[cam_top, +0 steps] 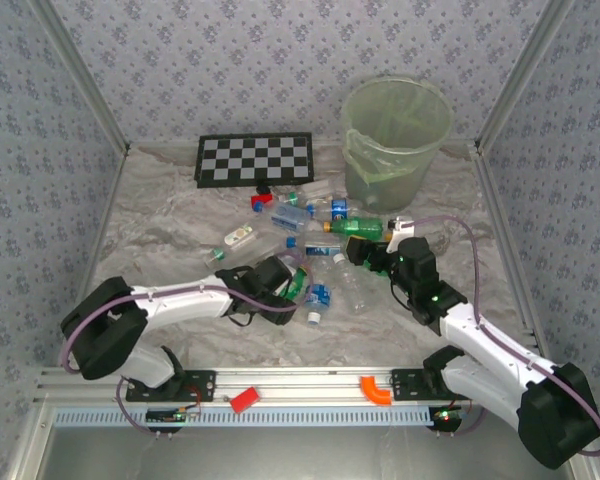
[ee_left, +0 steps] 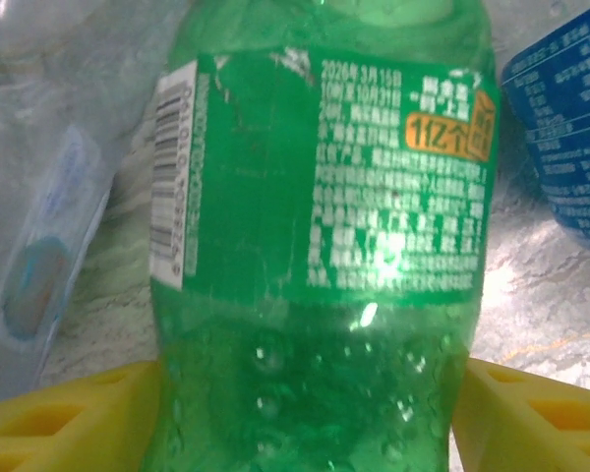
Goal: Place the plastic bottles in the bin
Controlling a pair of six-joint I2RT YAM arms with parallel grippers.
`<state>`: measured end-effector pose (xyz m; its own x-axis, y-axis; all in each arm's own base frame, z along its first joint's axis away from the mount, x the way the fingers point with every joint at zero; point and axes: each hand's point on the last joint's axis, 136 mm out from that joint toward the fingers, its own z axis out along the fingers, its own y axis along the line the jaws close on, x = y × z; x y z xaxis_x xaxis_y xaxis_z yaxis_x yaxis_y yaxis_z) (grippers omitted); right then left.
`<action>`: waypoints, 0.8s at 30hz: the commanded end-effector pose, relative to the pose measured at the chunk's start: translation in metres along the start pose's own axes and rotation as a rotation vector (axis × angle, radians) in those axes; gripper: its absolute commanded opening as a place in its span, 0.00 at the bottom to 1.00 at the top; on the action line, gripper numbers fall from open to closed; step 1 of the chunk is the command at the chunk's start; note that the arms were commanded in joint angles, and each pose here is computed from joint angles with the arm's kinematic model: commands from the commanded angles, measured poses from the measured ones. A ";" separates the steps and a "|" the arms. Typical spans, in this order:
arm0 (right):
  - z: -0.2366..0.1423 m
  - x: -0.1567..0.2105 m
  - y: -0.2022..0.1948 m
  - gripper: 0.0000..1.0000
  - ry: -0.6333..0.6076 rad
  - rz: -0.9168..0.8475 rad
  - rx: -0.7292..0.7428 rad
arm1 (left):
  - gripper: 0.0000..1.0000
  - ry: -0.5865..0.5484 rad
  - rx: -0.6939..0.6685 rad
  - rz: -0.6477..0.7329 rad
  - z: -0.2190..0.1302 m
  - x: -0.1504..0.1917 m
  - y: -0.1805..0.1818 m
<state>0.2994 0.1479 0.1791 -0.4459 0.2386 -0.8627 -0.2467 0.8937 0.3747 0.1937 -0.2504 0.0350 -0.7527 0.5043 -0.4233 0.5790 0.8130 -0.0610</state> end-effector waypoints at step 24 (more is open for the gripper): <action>-0.014 -0.029 0.073 0.88 -0.028 0.130 -0.389 | 0.49 -0.452 0.083 -0.119 -0.101 -0.055 -0.001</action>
<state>0.2924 0.1728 0.1972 -0.4648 0.3278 -0.8225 -0.3598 0.7789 0.5137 0.1948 -0.2432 0.1250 -0.6611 0.3053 -0.6854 0.5440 0.8242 -0.1576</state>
